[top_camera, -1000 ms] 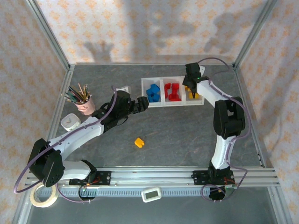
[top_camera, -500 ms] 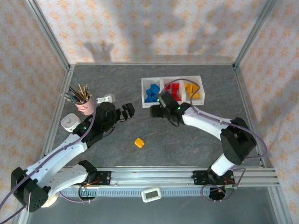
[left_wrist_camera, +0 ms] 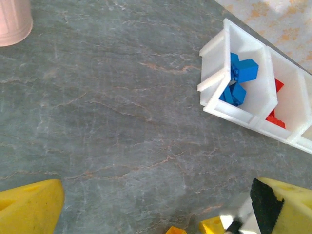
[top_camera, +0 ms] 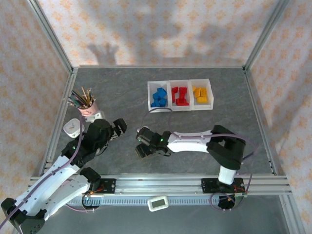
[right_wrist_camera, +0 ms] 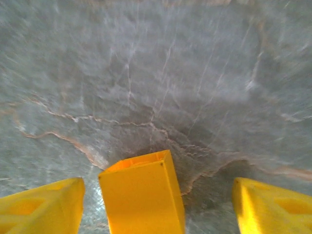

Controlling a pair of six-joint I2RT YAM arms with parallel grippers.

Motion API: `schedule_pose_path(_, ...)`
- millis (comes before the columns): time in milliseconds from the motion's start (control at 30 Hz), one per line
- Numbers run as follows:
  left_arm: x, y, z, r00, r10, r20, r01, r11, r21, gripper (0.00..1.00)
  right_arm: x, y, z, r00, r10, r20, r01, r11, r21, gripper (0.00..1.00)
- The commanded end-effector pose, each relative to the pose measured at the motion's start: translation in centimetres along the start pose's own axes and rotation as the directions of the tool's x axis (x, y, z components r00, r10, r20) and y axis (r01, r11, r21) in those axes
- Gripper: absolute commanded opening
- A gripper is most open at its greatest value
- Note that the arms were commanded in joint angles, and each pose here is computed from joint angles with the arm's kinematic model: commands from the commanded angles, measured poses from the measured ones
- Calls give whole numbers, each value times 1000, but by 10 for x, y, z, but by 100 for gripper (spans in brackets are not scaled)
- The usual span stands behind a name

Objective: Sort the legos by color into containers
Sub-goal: Pick up the lego from the bottom-center of the table, then place the lego in the container.

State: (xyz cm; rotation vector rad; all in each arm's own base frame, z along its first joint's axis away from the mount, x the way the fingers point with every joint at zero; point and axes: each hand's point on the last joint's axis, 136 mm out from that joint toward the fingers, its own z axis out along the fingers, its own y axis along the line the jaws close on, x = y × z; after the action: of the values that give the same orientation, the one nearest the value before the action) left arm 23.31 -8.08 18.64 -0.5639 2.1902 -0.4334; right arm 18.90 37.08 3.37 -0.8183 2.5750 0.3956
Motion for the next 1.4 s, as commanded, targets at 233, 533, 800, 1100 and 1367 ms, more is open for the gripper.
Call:
schedule_pose_path(233,7,5,6,1000,-18,-20,18,1000,-13,99,-30,-9,-15,993,1,117,-10,997,80,26)
schedule_pose_path(533,-2,-45,28,999,20,-40,-15,992,121,99,-104,-144,-103,872,300,386,-392,901,186,24)
schedule_pose_path(800,-17,-99,65,998,57,-33,-48,976,212,99,-125,-332,-148,672,465,576,-703,645,300,26)
schedule_pose_path(1100,-31,-115,97,996,84,-17,-79,978,192,99,-145,-424,-121,661,497,563,-740,558,376,55)
schedule_pose_path(1367,-97,-19,112,973,150,177,-122,980,-158,99,-111,-433,-189,548,410,729,-819,442,367,100)
